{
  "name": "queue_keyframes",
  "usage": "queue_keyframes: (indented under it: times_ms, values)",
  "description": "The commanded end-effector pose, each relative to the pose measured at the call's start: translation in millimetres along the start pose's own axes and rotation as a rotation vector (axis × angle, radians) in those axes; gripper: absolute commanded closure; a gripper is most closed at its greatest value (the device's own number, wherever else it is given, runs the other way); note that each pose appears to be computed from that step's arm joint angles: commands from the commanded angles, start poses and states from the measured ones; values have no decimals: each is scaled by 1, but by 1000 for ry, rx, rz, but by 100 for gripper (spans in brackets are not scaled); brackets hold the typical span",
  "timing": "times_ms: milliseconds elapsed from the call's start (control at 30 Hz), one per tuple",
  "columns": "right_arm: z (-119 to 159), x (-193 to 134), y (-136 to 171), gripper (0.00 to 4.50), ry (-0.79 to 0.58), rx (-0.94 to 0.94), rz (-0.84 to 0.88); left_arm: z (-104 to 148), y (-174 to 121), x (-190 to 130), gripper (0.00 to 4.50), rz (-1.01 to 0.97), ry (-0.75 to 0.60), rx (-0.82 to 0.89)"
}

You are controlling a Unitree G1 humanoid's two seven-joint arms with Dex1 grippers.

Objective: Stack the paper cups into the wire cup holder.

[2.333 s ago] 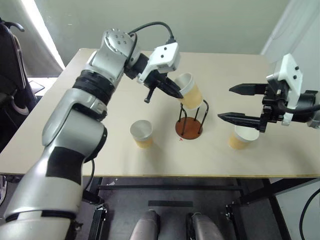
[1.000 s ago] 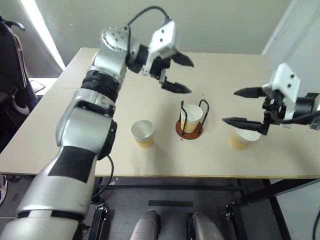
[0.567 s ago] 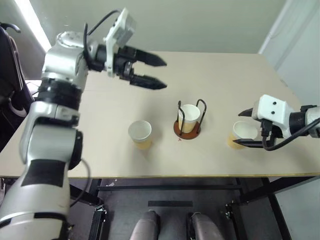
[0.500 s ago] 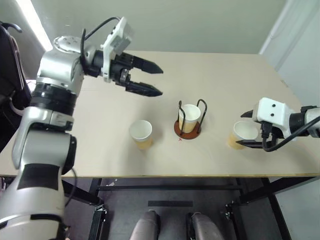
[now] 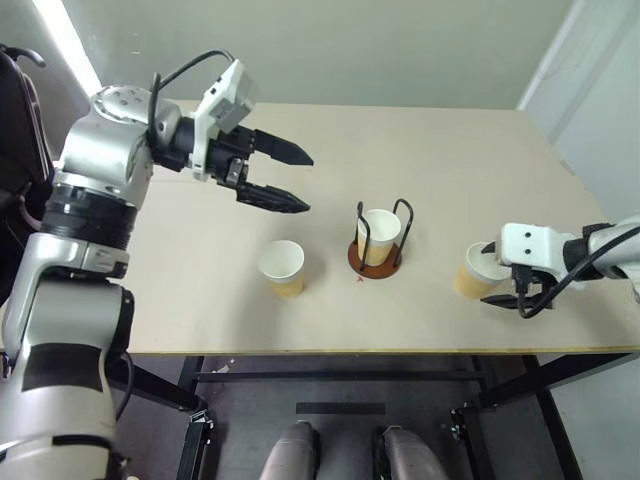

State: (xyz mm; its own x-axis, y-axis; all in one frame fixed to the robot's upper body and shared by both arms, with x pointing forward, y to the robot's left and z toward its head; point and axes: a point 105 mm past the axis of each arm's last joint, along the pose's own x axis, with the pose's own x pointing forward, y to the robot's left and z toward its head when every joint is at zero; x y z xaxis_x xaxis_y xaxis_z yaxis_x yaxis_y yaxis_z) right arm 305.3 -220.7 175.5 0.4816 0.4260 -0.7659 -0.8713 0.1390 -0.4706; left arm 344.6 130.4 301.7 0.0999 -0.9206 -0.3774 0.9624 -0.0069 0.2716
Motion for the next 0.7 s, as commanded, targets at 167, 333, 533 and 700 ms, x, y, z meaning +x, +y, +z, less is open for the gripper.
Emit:
queue_keyframes:
  times_ms: [167,333,533,700]
  values:
    - [-1,9,-5,266,30,-66,11,3,-3,-10,0,5,31,59]
    - [0,5,-9,447,25,-65,8,-5,1,-16,0,37,76,75]
    - [6,-12,-17,447,0,-36,-33,-20,10,-28,0,95,167,113]
    - [33,-41,-36,447,-90,-41,-141,-18,15,-34,0,122,161,124]
